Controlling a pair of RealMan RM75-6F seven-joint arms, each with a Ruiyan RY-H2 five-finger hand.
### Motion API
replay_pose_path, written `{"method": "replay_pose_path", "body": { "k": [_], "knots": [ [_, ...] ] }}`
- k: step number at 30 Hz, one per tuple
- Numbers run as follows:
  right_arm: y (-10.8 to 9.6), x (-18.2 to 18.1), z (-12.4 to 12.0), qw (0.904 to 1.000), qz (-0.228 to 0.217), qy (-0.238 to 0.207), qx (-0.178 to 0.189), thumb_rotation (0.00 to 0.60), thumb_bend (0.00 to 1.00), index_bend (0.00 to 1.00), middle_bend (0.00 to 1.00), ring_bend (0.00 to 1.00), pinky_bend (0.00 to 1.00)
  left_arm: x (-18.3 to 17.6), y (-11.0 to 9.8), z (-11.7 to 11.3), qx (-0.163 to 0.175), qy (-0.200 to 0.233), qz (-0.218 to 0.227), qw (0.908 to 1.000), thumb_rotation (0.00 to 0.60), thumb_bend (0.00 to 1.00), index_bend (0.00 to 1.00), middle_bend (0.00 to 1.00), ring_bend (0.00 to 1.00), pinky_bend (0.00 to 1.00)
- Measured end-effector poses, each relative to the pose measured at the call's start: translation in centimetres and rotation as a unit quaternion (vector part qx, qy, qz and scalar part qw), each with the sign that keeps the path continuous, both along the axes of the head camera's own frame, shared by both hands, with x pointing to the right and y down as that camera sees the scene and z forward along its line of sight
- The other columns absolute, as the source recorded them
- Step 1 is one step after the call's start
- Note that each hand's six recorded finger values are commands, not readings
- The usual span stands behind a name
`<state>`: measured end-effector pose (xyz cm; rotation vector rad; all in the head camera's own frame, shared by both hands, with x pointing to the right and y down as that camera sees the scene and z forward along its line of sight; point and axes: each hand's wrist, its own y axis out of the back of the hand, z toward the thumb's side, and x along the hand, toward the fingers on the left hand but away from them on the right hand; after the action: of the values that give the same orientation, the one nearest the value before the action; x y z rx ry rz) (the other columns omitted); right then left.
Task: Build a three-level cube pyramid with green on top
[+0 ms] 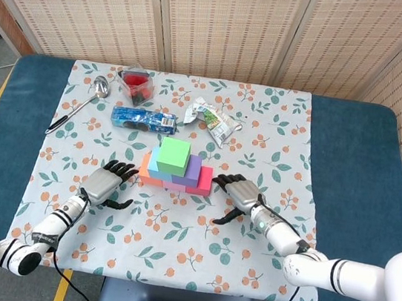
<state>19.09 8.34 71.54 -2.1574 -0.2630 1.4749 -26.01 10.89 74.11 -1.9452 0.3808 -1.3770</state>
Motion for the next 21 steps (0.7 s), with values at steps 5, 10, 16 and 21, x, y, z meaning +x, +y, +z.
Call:
{"method": "replay_pose_path", "body": {
  "k": [5,10,16,21],
  "knots": [
    [-0.04,-0.15,0.17,1.0000,-0.001,-0.001,0.001,0.340,0.02,0.00,0.00,0.00,0.00,0.22,-0.01,-0.04,0.000,0.001,0.004,1.0000,0.169,0.34,0.00,0.00,0.00,0.00],
    [0.02,-0.37,0.37,1.0000,-0.002,-0.002,-0.001,0.341,0.02,0.00,0.00,0.00,0.00,0.47,-0.07,-0.08,0.001,0.002,0.007,1.0000,0.166,0.34,0.00,0.00,0.00,0.00],
    [0.00,-0.66,0.46,1.0000,-0.004,-0.003,-0.001,0.341,0.02,0.00,0.00,0.00,0.00,0.54,-0.17,-0.12,0.001,0.002,0.007,1.0000,0.171,0.34,0.00,0.00,0.00,0.00],
    [0.10,-0.43,0.52,1.0000,-0.005,0.001,-0.002,0.340,0.02,0.00,0.00,0.00,0.00,0.47,-0.16,-0.16,0.000,0.003,0.006,1.0000,0.169,0.34,0.00,0.00,0.00,0.00]
  ]
}}
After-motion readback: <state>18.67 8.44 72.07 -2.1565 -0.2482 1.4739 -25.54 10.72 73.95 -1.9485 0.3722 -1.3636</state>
